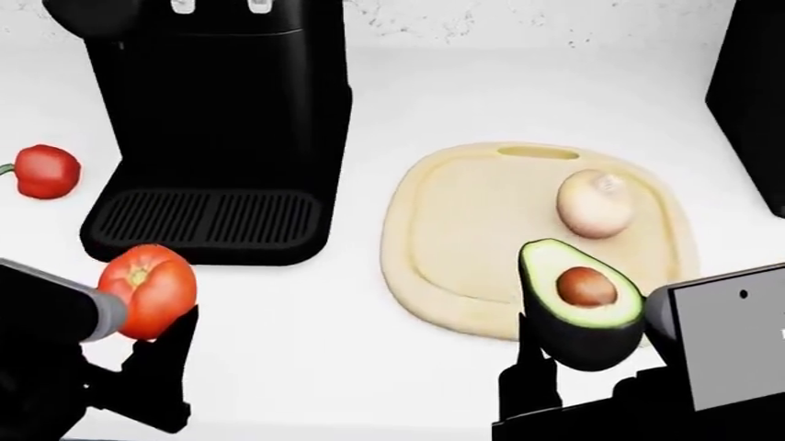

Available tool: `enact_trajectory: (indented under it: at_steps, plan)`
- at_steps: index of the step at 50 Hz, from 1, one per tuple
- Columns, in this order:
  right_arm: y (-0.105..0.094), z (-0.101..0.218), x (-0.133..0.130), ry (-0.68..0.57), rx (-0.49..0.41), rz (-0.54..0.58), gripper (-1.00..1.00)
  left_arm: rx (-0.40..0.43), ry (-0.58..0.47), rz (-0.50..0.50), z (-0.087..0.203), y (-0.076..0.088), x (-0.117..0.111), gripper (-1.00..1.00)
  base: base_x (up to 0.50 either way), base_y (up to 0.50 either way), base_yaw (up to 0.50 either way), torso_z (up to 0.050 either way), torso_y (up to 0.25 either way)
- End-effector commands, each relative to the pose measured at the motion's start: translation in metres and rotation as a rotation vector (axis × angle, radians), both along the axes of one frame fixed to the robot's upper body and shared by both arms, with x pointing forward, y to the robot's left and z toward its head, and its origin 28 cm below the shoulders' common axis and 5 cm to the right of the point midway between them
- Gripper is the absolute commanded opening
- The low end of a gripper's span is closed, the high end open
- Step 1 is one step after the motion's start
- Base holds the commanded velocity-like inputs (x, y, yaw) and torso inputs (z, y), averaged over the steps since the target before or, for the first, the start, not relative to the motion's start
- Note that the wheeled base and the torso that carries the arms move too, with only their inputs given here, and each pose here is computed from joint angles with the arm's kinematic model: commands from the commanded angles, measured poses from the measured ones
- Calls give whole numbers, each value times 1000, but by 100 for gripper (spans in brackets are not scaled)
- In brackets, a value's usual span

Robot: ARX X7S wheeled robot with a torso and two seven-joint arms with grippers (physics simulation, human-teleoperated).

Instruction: Place the avocado, onion, tomato and bell pepper on the cutting board.

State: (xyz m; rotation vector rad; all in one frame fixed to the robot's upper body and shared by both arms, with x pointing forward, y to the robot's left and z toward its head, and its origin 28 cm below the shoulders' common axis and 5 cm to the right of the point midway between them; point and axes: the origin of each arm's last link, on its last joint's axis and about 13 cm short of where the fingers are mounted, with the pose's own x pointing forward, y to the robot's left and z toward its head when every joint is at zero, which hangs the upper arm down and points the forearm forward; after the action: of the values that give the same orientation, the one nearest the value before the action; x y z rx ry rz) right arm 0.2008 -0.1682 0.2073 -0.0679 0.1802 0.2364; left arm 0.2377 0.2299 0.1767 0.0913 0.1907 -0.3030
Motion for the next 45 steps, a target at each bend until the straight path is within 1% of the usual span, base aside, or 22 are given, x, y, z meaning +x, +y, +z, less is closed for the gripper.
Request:
enact_trajectory:
  at_steps: [1,5,13,17,23,28,33,34,35,39,41,45]
  plan:
    - [-3,-1,4,-12,1,-23,-100,-45,-24,-7,3,-2,4,-100,98,-418,0,0,0]
    - [-3,-1,4,-10,-5,-19,-100,-64,-9,-17,-2,-5,4,-100,114,-438,0,0,0]
    - [-2,-2,3,-17,-5,-15,-100,-57,-15,-19,2,-4,5,-100,129,-495,0,0,1]
    - [-3,-1,4,-43,-4,-17,-100,-59,-18,-14,1,-3,5,-100,169,-324,0,0,0]
    - [-2,-2,4,-39,-4,-14,-100,-55,-22,-17,4,-4,5,-100,252,-288,0,3,2]
    - [-1,-3,4,-38,-8,-10,-100,-55,-16,-18,1,-4,6,-100,263,-432,0,0,0]
    - [-2,-4,5,-35,-9,-15,-100,-69,-15,-23,3,-6,9,-100,265,-180,0,0,0]
    - [-2,-4,5,-37,-9,-18,-100,-56,-17,-29,3,-7,9,-100,262,-148,0,0,10]
    - [-3,-4,6,-38,-9,-19,-100,-67,-16,-29,3,-6,9,-100,258,-148,0,0,0]
    - [-2,-6,7,-27,-8,-24,-100,-63,-11,-26,0,-6,9,-100,258,-146,0,0,0]
    - [-1,-6,8,-31,-16,-21,-100,-62,-9,-24,0,-6,9,-100,166,-39,0,0,0]
    - [-1,-5,9,-25,-6,-38,-100,-65,-13,-21,1,-6,11,-100,24,0,0,0,3]
